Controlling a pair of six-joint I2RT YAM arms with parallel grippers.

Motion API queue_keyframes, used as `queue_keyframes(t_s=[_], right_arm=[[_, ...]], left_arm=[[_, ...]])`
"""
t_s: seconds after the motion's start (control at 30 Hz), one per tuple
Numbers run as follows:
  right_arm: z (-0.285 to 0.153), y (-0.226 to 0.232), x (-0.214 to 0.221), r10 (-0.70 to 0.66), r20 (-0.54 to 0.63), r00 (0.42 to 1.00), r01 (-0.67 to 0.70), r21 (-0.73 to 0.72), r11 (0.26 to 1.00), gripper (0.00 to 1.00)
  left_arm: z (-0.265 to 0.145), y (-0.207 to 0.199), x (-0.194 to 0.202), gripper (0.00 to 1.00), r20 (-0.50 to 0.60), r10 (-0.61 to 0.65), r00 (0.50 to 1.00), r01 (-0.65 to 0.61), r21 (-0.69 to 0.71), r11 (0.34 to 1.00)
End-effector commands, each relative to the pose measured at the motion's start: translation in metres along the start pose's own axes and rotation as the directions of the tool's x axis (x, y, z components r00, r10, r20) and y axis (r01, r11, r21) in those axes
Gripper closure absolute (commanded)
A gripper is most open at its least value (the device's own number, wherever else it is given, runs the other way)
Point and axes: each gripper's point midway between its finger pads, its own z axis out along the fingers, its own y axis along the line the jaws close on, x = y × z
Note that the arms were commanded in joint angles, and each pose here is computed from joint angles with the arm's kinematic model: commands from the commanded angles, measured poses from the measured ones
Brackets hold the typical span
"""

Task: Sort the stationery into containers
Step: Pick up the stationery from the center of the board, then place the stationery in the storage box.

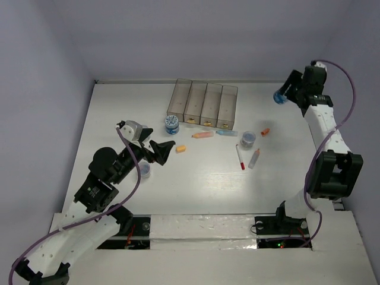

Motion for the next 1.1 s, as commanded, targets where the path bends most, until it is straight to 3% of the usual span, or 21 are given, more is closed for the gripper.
queue_keyframes(t_s=[0.0,0.37,0.47,0.5,0.53,0.67,1.07], right_arm=[[-0.038,0.094,-0.070,0.001,0.203,0.979,0.055,-0.269,0.961,0.68],[-0.006,0.222,-0.056,-0.105,0.206,0.973,0.191,-0.462,0.866,0.65],[0.032,0.233,-0.031,-0.186,0.158,0.970,0.238,-0.429,0.871,0.64],[0.027,0.249,-0.043,-0.190,0.193,0.963,0.258,-0.440,0.860,0.64],[0.050,0.243,-0.023,-0.226,0.144,0.964,0.266,-0.413,0.871,0.63],[0.074,0.244,-0.009,-0.299,0.143,0.944,0.330,-0.347,0.878,0.63],[0.111,0.230,0.035,-0.409,0.080,0.909,0.413,-0.312,0.856,0.63]], left_arm=[[0.001,-0.005,-0.019,0.01,0.055,0.011,0.998,-0.012,0.017,1.000],[0.006,0.001,-0.013,0.01,0.034,0.001,0.999,0.000,-0.016,1.000],[0.009,0.003,-0.008,0.01,0.019,-0.006,1.000,0.006,-0.027,1.000],[0.010,0.004,-0.007,0.01,0.016,-0.007,1.000,0.008,-0.029,1.000],[0.012,0.008,-0.005,0.01,0.008,-0.012,1.000,0.012,-0.046,0.999],[0.020,0.013,0.006,0.01,-0.036,-0.025,0.999,0.023,-0.066,0.998],[0.034,0.027,0.021,0.01,-0.098,-0.038,0.994,0.027,-0.108,0.994]])
